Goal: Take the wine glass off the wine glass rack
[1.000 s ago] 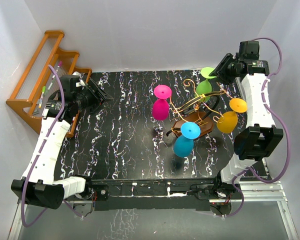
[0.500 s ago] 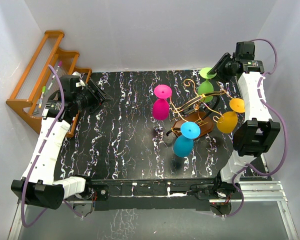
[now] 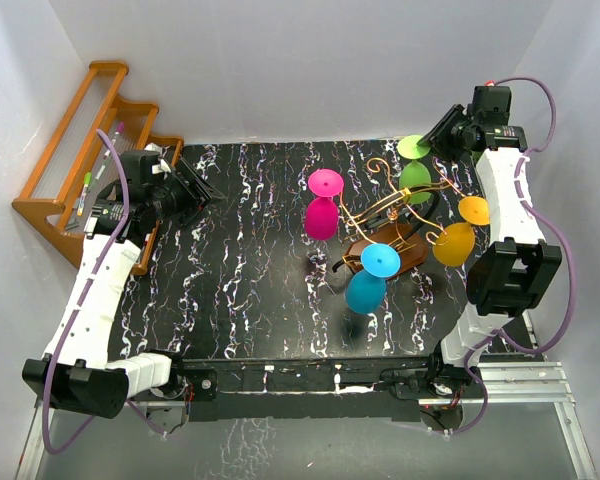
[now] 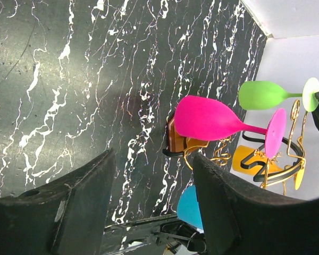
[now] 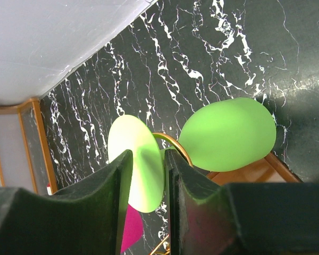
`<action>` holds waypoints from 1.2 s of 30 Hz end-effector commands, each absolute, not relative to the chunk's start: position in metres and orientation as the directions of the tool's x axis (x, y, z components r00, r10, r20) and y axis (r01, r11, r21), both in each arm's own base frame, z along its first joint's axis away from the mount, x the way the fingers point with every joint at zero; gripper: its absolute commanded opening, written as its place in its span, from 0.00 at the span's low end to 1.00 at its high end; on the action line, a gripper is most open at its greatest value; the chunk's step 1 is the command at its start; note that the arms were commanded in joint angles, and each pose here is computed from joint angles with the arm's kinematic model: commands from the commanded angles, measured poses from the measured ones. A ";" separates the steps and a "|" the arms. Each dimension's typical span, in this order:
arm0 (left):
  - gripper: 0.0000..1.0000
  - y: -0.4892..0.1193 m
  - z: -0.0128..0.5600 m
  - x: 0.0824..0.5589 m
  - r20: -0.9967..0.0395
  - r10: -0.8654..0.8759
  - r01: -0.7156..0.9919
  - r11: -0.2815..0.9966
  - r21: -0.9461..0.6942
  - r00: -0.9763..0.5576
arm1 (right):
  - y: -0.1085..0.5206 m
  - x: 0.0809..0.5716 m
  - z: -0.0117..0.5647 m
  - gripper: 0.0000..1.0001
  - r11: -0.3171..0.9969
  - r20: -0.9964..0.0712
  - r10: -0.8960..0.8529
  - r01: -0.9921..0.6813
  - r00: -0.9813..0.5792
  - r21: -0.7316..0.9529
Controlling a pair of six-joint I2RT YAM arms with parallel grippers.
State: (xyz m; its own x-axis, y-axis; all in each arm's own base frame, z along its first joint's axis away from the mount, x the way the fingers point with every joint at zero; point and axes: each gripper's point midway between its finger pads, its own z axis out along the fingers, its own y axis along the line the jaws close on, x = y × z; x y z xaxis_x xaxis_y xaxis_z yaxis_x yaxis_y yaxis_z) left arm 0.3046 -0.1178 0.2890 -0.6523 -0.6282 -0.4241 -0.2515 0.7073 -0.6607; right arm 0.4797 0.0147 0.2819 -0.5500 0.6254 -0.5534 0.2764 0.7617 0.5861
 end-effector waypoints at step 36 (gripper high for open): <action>0.58 -0.123 0.303 0.292 -0.458 -0.609 -0.169 0.702 -0.692 -0.648 | 0.015 0.464 0.347 0.08 0.579 -0.559 0.809 0.090 -0.181 0.810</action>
State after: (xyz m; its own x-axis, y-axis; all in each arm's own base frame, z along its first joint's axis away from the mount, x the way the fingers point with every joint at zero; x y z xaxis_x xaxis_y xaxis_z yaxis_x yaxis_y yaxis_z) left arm 0.3006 -0.1206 0.2941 -0.6479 -0.6202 -0.4424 -0.2080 0.7027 -0.6805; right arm 0.4613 0.0178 0.3000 -0.3053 0.7822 -0.5430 0.1996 0.6102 0.7667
